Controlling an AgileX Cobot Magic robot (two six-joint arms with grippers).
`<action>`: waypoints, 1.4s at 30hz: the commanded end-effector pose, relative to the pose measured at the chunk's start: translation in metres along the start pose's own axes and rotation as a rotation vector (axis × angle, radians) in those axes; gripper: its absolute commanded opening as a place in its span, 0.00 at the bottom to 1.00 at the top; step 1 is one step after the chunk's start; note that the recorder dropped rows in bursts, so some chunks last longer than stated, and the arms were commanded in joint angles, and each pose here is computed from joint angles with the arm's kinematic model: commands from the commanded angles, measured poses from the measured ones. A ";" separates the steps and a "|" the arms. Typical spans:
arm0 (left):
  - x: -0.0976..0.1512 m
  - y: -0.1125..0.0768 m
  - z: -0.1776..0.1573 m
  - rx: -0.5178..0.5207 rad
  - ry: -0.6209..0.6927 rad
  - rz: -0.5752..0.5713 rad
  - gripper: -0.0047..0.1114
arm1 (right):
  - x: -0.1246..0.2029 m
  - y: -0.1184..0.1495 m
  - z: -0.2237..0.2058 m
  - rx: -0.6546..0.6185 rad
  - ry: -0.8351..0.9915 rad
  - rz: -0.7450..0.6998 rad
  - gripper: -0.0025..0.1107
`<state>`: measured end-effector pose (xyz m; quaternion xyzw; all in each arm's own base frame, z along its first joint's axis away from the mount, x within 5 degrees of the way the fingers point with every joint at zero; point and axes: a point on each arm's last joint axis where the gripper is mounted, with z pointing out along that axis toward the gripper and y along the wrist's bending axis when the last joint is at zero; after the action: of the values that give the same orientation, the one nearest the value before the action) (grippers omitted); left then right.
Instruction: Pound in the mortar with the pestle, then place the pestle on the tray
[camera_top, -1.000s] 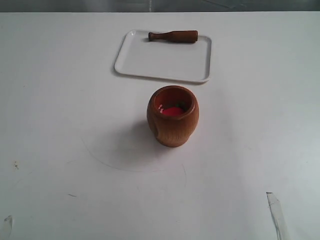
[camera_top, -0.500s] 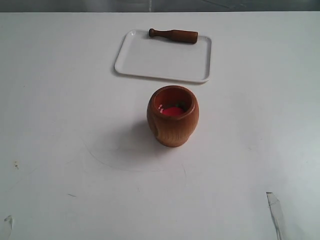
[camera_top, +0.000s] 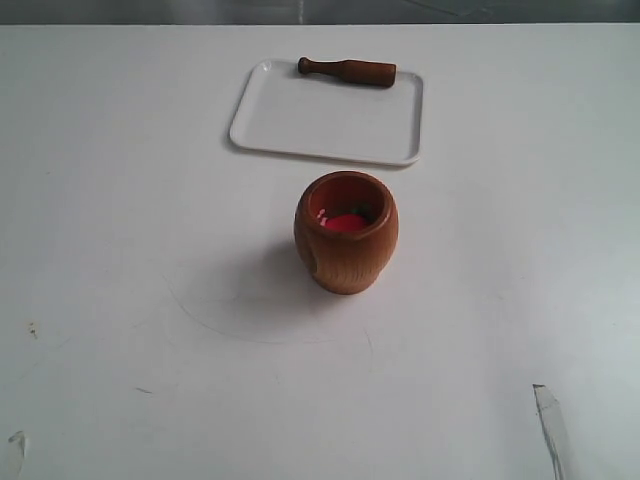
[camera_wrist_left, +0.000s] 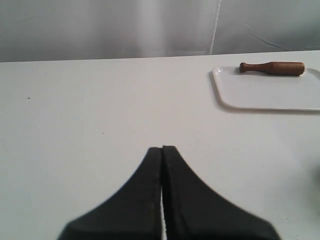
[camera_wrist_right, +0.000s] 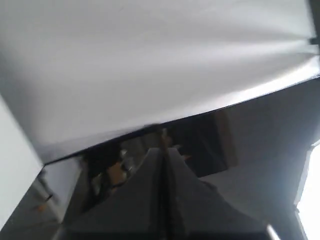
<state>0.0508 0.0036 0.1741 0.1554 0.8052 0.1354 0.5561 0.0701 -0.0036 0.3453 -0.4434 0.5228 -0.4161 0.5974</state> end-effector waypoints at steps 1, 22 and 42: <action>0.000 -0.001 0.000 0.008 -0.007 -0.012 0.04 | -0.003 0.038 0.011 -0.427 0.051 -0.101 0.02; 0.000 -0.001 0.000 0.008 -0.007 -0.012 0.04 | -0.028 0.095 0.014 -0.267 -0.393 1.270 0.02; 0.000 -0.001 0.000 0.008 -0.007 -0.012 0.04 | -0.010 0.158 0.004 -0.557 -0.059 1.378 0.02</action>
<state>0.0508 0.0036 0.1741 0.1554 0.8052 0.1354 0.5561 0.0777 0.0511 0.2015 -0.2201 0.7170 0.1865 0.6346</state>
